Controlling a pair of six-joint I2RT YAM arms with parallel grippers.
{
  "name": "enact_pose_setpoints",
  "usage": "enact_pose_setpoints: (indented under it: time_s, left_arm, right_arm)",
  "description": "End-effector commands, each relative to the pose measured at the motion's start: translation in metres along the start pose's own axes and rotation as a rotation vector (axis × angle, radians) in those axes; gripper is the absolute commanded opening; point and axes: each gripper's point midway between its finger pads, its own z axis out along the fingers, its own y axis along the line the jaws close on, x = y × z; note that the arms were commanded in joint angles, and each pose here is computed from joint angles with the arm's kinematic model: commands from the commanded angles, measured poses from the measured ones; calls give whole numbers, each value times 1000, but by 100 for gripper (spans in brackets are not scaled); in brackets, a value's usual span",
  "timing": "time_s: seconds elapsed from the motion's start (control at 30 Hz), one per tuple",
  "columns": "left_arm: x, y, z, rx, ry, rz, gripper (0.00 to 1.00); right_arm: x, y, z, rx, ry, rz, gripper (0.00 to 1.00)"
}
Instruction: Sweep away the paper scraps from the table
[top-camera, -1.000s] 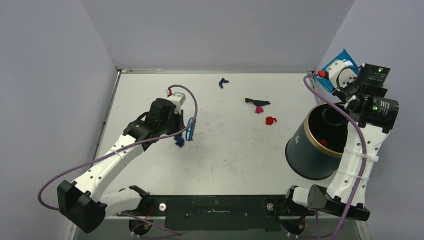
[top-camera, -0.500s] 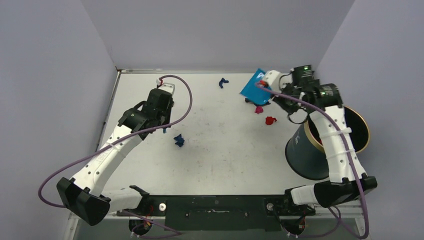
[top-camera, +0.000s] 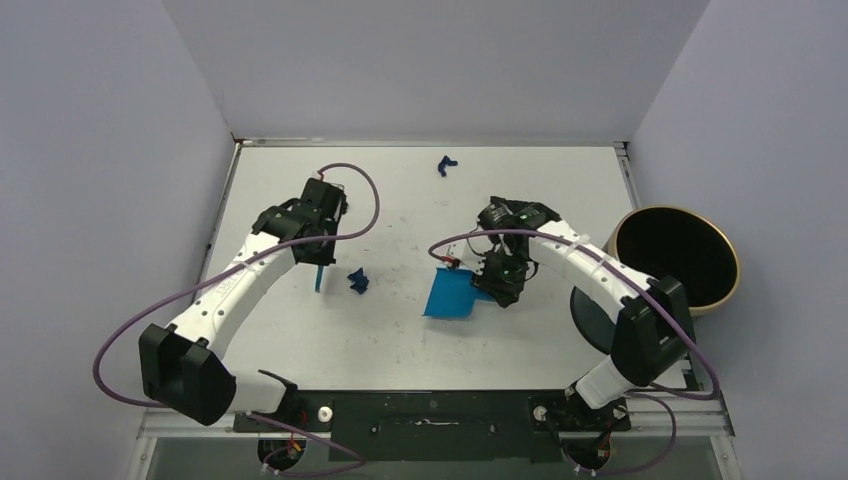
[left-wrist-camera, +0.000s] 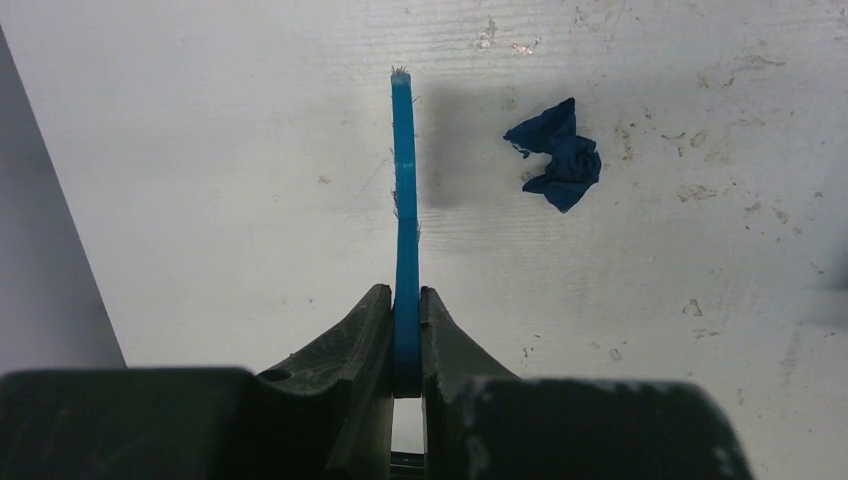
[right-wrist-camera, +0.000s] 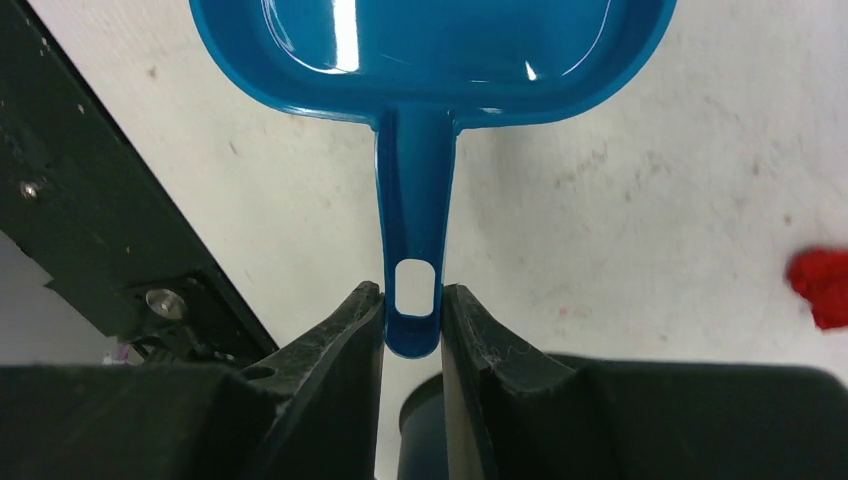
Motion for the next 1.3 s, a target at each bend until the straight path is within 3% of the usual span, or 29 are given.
enact_pose_setpoints:
  time_s: [0.0, 0.27, 0.5, 0.7, 0.97, 1.27]
  left_arm:
    - [-13, -17, 11, 96, -3, -39, 1]
    - [-21, -20, 37, 74, 69, -27, 1]
    - [-22, -64, 53, 260, 123, -60, 1]
    - [-32, -101, 34, 485, 102, -119, 1]
    - [-44, -120, -4, 661, 68, -137, 1]
    - [-88, -84, -30, 695, -75, -246, 1]
  right_arm:
    - [-34, 3, 32, -30, -43, -4, 5]
    - [-56, -16, 78, 3, -6, 65, 5]
    - [-79, -10, 90, -26, -41, 52, 5]
    - [-92, 3, 97, -74, -45, 45, 5]
    - [-103, 11, 99, -105, -51, 60, 5]
    - [-96, 12, 89, -77, -89, 65, 5]
